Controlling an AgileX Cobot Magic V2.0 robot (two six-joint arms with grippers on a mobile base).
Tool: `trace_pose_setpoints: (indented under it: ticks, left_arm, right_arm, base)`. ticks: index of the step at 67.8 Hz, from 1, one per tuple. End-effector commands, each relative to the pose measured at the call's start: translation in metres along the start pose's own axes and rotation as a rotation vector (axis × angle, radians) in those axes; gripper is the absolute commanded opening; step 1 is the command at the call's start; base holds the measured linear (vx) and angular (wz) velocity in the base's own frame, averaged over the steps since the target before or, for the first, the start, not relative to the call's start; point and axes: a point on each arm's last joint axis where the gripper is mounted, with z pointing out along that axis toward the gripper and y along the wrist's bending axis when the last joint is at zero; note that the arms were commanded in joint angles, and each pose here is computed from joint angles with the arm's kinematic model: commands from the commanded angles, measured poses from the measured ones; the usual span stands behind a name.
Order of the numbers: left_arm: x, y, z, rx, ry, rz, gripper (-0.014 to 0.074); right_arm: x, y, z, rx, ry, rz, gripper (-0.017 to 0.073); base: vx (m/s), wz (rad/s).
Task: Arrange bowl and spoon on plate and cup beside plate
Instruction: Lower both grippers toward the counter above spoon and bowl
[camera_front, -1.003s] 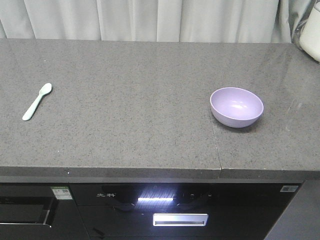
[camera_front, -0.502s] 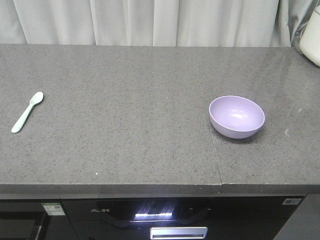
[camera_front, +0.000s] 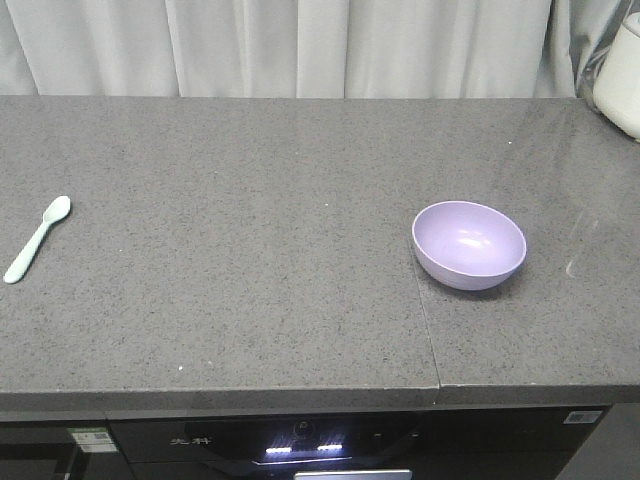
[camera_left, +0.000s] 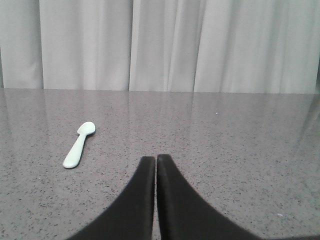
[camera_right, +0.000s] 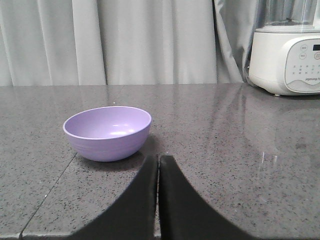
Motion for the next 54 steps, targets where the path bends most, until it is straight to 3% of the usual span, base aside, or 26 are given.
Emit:
trace_pose_setpoints:
  ticks: [1,54]
  left_arm:
    - [-0.0161,-0.0014,-0.0021,0.009,-0.112,-0.014,-0.0006]
    - [-0.0161,-0.0014,-0.0021,0.009,-0.112,-0.014,-0.0006]
  right_arm:
    - [-0.0069,0.0003,-0.0013,-0.001,-0.088,-0.009,-0.0001]
    - [-0.0069,0.0003,-0.0013,-0.001,-0.088,-0.009,-0.0001]
  base:
    - [0.03,-0.02]
    - [0.04,-0.01]
